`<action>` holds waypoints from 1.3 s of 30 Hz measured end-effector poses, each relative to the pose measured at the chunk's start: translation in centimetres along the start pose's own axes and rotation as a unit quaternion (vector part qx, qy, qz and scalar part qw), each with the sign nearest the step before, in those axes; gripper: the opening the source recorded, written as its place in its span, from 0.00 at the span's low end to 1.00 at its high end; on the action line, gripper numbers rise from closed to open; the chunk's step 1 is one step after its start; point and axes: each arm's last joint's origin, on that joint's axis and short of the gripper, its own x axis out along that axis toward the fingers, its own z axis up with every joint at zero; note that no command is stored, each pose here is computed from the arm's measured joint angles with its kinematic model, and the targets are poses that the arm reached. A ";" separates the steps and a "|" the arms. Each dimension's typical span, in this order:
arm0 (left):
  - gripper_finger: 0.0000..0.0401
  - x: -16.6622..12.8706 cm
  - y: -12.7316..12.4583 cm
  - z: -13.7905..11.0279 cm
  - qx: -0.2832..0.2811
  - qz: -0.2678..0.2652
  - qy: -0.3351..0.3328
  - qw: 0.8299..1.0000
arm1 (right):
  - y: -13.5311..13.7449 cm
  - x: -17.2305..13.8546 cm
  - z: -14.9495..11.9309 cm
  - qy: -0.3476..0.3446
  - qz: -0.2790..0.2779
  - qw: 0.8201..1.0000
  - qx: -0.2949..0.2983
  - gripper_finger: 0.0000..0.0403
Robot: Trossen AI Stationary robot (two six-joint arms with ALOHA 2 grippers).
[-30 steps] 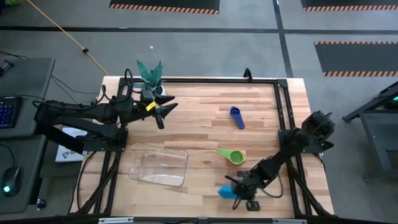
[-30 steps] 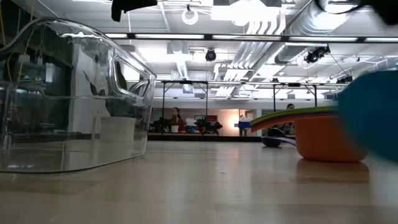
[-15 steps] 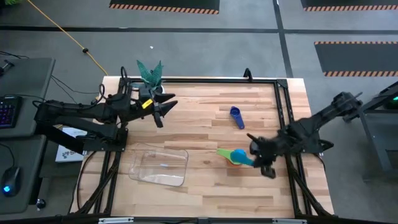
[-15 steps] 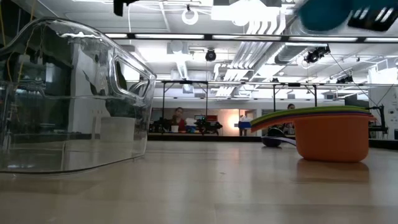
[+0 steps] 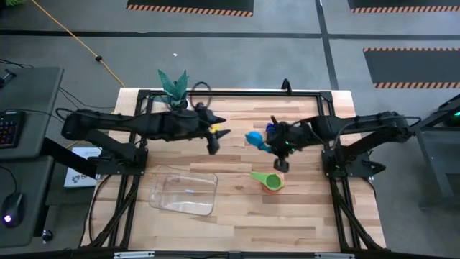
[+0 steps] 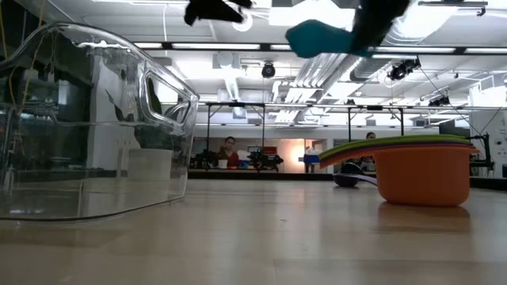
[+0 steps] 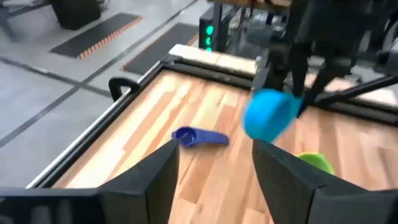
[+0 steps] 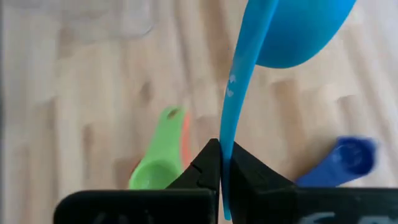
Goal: Nest measuring cups in basket
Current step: Stack the light blue measuring cup on top of the green measuring cup
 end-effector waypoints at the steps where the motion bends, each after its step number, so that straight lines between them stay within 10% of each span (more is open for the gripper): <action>1: 0.51 0.6 -0.2 -0.1 0.003 0.002 0.007 1.000 | -0.3 0.1 0.4 -0.010 -0.010 1.000 0.005 0.00; 20: 0.61 5.0 -1.3 -2.1 0.011 0.048 0.040 0.998 | -1.0 1.9 3.1 -0.096 0.013 0.995 0.000 0.00; 30: 0.05 5.0 -1.2 -1.8 -0.003 0.054 0.028 0.998 | -0.9 1.8 3.6 -0.117 0.026 0.993 -0.002 0.00; 39: 0.01 4.1 -0.4 -3.0 0.058 0.082 0.097 0.990 | -1.7 0.7 2.1 -0.039 0.017 0.998 0.041 0.14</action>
